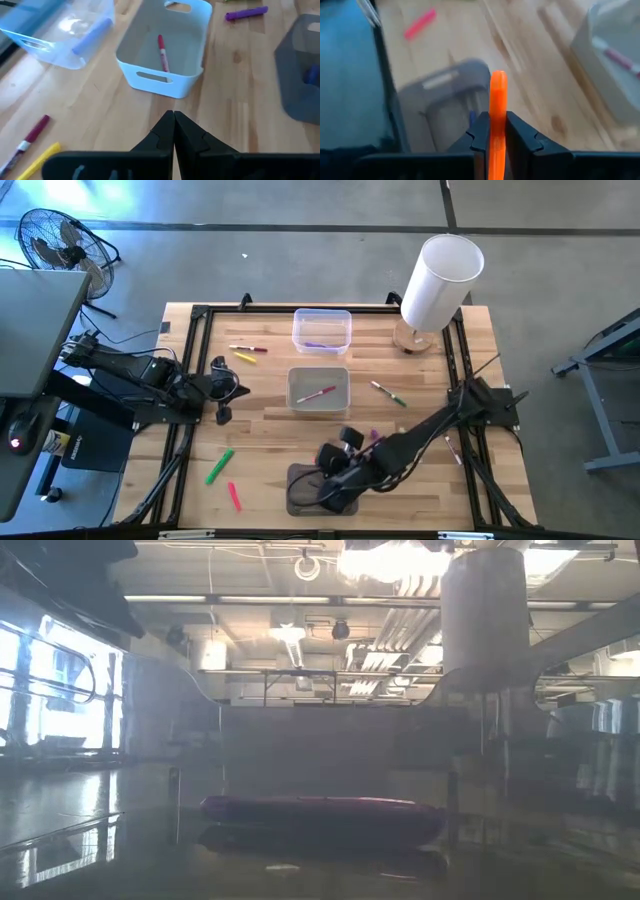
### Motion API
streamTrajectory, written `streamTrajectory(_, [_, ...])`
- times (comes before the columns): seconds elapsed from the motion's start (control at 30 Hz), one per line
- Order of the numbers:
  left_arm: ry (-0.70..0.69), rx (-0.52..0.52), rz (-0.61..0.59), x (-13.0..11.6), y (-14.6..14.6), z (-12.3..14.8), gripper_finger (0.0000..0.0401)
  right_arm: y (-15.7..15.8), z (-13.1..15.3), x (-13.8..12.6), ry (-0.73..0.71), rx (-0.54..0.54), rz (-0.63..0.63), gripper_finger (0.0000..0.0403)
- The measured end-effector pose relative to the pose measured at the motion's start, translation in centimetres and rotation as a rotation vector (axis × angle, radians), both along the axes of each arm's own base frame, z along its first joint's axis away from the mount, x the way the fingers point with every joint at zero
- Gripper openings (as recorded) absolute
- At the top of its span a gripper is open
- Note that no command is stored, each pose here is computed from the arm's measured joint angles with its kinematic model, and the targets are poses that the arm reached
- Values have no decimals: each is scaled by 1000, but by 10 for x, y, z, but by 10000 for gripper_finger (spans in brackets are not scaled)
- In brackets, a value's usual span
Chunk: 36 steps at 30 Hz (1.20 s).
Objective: Pick & Place Markers
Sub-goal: Put the orange pen into the black bin, then put the violet marker into the gray bin
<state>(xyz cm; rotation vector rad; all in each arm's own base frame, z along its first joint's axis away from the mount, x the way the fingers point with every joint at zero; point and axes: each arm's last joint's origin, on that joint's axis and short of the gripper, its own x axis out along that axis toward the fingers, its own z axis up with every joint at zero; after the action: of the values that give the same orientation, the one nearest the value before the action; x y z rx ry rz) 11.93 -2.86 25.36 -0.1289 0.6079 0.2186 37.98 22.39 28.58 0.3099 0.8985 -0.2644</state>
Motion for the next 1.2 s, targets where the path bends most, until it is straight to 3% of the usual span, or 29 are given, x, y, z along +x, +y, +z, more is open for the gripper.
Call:
streamTrajectory(0.33, [4, -11, -15, 0, -1, 0, 0, 14, -59, 12, 199, 51, 44, 37])
streamTrajectory(0.57, [2, -40, -6, 0, -1, 0, 0, 21, -95, 17, 313, 89, 34, 80])
streamTrajectory(0.77, [3, -43, -9, 0, -1, 0, 0, 21, -92, 16, 317, 111, 32, 113])
streamTrajectory(0.9, [3, -43, -9, 0, -1, 0, 0, 19, -69, 10, 259, 96, 31, 117])
streamTrajectory(1.03, [1, -44, -9, 0, -1, 0, 0, 17, -47, -3, 179, -32, -15, 106])
streamTrajectory(1.2, [-1, -50, -5, 4, -2, -1, 0, 12, -22, -29, 179, -124, -74, 63])
